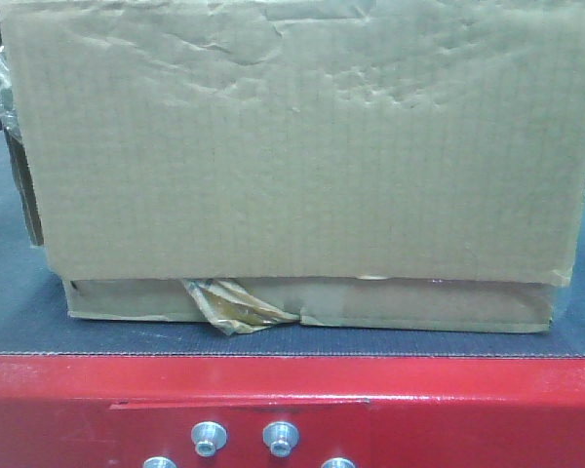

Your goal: Stack two boxes on right shelf middle

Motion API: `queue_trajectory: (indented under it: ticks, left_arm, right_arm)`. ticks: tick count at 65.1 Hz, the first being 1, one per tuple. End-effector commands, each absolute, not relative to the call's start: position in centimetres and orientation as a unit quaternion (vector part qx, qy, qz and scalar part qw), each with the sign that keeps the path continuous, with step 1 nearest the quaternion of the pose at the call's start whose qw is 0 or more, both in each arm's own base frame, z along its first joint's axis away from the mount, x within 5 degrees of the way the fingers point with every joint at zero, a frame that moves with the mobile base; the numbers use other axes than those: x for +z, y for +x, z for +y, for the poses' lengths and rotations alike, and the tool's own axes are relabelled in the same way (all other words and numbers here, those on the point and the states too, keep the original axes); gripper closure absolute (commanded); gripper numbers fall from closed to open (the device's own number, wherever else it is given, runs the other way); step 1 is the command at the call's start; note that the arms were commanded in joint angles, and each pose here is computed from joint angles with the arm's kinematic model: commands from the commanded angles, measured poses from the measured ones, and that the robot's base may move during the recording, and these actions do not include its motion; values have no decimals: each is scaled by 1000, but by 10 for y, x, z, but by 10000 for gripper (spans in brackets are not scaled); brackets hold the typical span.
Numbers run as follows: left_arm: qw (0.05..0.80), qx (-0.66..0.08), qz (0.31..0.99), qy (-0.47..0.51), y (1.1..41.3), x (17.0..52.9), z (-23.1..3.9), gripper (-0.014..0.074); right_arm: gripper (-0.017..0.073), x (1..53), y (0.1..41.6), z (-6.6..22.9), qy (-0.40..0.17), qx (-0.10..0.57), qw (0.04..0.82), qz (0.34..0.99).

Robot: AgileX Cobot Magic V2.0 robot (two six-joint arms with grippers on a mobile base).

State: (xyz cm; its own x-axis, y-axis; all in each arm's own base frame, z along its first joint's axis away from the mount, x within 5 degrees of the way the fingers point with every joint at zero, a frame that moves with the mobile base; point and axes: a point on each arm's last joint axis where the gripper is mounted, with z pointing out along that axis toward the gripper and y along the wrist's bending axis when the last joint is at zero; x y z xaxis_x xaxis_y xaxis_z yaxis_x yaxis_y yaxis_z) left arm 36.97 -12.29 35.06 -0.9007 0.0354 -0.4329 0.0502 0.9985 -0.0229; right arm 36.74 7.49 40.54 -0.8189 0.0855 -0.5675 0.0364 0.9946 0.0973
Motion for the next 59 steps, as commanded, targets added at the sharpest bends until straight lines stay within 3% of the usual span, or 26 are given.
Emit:
queue_trajectory:
  ticks: [1,29,41,59]
  left_arm:
    - [228,-21,973,21,367,356,-121,237]
    - [228,-21,973,21,367,356,-121,237]
    - [228,-21,973,21,367,356,-121,237]
    - [223,-19,974,21,369,351,-122,237]
  right_arm:
    - [247,396,373,77,32,39,286,957]
    - [242,338,369,82,35,51,184,981]
    - [244,344,363,81,35,52,190,980]
    - [340,350,349,80,37,67,189,979]
